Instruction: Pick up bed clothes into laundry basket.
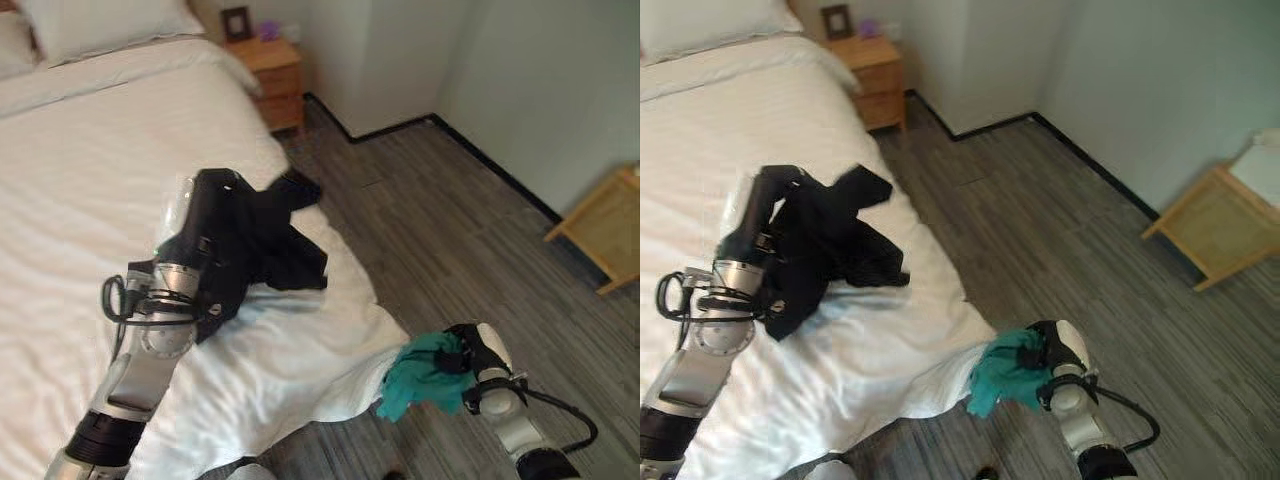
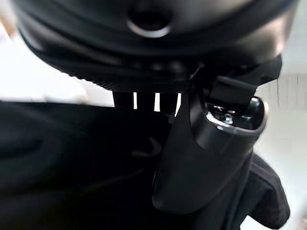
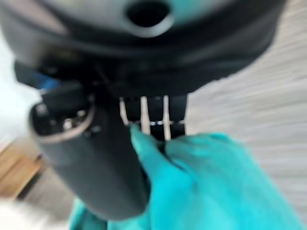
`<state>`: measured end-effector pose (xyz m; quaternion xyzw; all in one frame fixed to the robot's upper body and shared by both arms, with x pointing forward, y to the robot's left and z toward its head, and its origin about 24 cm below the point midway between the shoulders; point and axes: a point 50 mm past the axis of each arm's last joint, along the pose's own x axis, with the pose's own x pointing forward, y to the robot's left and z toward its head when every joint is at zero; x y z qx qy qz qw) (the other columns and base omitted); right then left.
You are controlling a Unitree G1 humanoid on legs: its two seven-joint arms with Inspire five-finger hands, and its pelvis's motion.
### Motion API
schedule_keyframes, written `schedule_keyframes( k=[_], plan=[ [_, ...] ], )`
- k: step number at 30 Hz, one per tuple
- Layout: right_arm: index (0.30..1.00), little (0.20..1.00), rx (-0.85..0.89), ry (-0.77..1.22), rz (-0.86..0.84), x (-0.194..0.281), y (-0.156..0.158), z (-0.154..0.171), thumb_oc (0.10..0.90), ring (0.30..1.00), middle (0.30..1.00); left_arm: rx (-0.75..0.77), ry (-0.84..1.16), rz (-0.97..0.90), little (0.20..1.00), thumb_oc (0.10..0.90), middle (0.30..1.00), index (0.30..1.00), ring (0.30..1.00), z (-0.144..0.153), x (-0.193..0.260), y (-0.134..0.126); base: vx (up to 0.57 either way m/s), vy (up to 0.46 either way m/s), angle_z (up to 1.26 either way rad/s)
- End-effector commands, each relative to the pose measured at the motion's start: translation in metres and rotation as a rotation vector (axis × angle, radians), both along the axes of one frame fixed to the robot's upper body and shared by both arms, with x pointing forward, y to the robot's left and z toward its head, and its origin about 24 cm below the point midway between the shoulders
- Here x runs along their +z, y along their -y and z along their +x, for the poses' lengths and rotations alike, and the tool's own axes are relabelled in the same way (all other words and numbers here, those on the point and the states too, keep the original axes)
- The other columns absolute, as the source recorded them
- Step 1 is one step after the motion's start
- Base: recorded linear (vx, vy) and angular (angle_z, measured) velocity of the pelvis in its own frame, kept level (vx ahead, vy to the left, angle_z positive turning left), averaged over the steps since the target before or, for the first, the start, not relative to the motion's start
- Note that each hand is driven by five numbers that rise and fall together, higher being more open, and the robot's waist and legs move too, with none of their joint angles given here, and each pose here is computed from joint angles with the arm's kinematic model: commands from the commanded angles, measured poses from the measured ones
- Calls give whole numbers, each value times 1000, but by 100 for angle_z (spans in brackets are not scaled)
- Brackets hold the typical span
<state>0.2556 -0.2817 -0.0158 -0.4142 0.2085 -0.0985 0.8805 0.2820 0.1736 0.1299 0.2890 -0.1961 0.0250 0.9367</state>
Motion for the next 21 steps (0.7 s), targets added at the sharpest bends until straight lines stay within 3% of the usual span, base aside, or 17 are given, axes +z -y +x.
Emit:
schedule_keyframes(
  k=[1,3,6,9,15,21],
  plan=[
    [300,300,82,317,-131,68,-1,31,400,300,300,-25,215,-73,300,400,300,300,300,17,45,14,-22,-345,-180],
    [300,300,167,444,-154,95,-16,35,400,300,300,-25,132,-122,300,400,300,300,300,20,23,23,-20,-357,-164],
    [300,300,297,526,-188,116,-38,37,400,300,300,19,78,-149,300,400,300,300,300,17,4,20,-64,-294,-323],
    [300,300,358,561,-205,126,-51,41,400,300,300,20,51,-173,300,400,300,300,300,17,-1,25,144,-244,-116],
    [300,300,353,543,-173,120,-59,46,400,300,300,-64,-82,-277,300,400,300,300,300,10,-25,43,213,-81,-38],
    [300,300,374,477,-177,101,-73,46,400,300,300,-38,-237,-302,300,400,300,300,300,6,-59,46,514,35,-25]
  ],
)
